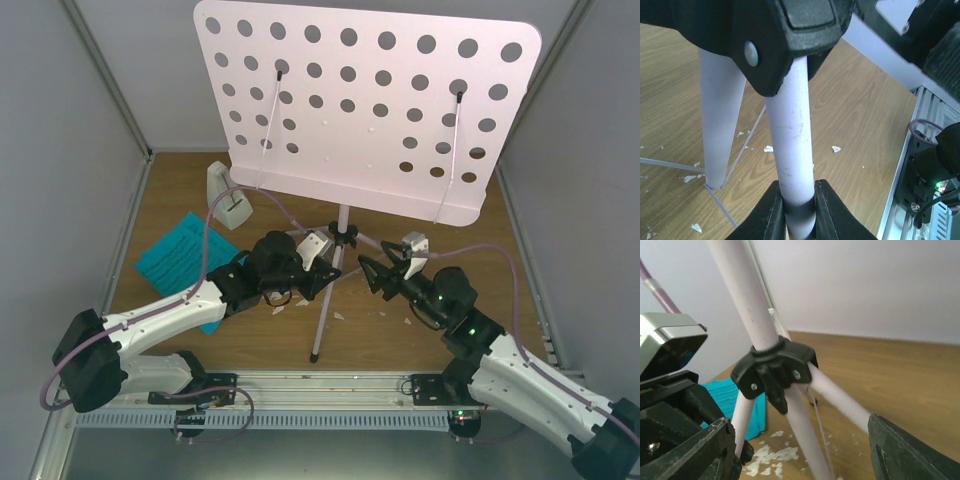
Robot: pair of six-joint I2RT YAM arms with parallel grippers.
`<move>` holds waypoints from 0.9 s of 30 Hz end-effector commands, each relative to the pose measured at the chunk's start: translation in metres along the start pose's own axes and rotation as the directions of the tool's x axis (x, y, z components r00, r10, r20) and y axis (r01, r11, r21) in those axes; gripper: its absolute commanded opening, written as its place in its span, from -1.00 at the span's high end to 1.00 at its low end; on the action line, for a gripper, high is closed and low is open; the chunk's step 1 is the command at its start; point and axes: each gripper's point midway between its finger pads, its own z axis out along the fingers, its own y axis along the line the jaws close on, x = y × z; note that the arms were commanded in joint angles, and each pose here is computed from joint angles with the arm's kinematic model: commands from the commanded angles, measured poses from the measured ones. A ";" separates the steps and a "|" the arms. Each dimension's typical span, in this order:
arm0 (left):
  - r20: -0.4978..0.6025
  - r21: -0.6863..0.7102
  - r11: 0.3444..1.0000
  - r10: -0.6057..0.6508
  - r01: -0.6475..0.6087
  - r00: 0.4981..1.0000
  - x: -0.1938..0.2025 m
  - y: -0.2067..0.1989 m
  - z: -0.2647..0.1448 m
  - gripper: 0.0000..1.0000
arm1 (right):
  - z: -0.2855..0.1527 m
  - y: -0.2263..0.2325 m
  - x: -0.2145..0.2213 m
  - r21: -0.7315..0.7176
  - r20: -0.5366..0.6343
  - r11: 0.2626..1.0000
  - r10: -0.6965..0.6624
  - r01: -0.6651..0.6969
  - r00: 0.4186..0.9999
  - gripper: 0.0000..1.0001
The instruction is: Pack up the instrument practice props
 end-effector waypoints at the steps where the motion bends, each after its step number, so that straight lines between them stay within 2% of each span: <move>1: 0.084 -0.072 0.996 0.052 -0.046 0.995 -0.021 0.015 -0.002 1.00 | -0.010 0.002 -0.015 -0.063 0.093 0.906 0.424 -0.419 0.901 -0.48; 6: 0.083 -0.076 0.996 0.052 -0.045 0.995 -0.021 0.016 -0.003 1.00 | -0.020 0.000 -0.037 -0.147 0.143 0.703 0.712 -0.696 0.688 -0.59; 9: 0.081 -0.077 0.996 0.051 -0.045 0.995 -0.021 0.016 -0.002 1.00 | -0.020 -0.003 -0.041 -0.163 0.136 0.576 0.817 -0.801 0.560 -0.65; 14: 0.075 -0.077 0.996 0.047 -0.041 0.996 -0.020 0.016 -0.002 1.00 | -0.009 0.010 -0.048 -0.224 0.053 0.427 0.903 -0.876 0.426 -0.71; 15: 0.075 -0.078 0.996 0.046 -0.040 0.996 -0.020 0.016 -0.002 1.00 | -0.006 0.011 -0.050 -0.238 0.046 0.408 0.911 -0.881 0.409 -0.71; 20: 0.076 -0.073 0.997 0.042 -0.037 0.996 -0.020 0.016 -0.001 1.00 | 0.007 0.019 -0.054 -0.243 0.003 0.388 0.917 -0.889 0.400 -0.71; 27: 0.077 -0.069 0.997 0.044 -0.039 0.996 -0.020 0.015 0.000 1.00 | 0.014 0.014 -0.033 -0.193 -0.023 0.280 0.957 -0.940 0.290 -0.56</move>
